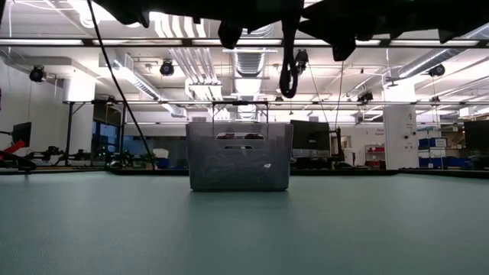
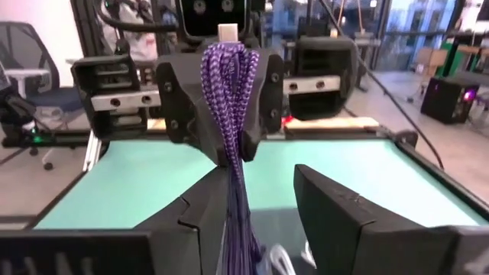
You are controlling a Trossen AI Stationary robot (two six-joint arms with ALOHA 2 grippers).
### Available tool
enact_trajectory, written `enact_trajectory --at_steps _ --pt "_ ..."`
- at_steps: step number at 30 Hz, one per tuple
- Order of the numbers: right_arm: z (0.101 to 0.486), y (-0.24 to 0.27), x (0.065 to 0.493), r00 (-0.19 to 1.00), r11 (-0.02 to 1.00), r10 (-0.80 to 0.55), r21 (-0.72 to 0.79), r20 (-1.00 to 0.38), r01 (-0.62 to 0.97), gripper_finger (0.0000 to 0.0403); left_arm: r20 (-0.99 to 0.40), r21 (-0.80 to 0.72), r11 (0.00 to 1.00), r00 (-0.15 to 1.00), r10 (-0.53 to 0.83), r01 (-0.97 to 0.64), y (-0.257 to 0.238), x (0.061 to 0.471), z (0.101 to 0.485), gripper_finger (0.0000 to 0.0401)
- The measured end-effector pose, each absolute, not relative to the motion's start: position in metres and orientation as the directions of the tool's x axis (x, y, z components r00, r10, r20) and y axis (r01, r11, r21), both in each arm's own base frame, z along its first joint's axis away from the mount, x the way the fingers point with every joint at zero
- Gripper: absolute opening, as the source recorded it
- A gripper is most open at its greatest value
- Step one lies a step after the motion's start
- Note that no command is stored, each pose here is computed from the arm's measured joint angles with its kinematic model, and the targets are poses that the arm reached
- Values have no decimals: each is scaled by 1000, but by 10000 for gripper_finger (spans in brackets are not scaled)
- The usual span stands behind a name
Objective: Pick and place USB-C Cables
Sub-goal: Put the purple white charger cable into the black bin
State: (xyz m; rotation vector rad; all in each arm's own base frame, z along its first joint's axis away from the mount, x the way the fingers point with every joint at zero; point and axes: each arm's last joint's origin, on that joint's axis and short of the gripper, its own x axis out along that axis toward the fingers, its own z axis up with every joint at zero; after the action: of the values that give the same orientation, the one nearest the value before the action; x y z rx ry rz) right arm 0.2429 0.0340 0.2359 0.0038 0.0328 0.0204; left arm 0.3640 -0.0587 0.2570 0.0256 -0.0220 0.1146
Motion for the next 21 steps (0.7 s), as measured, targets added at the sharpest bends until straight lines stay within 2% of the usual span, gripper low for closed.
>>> enact_trajectory --at_steps 5,12,21 --pt "245 32 229 998 1000 21 21 -63 -19 134 -132 81 991 984 117 -107 -58 363 255 13" --pt "251 31 218 995 999 26 42 -93 -22 130 -387 251 967 911 144 -45 -53 360 268 13" --pt "248 33 217 993 999 34 44 -116 -29 128 -528 484 864 834 158 143 -50 357 274 13"
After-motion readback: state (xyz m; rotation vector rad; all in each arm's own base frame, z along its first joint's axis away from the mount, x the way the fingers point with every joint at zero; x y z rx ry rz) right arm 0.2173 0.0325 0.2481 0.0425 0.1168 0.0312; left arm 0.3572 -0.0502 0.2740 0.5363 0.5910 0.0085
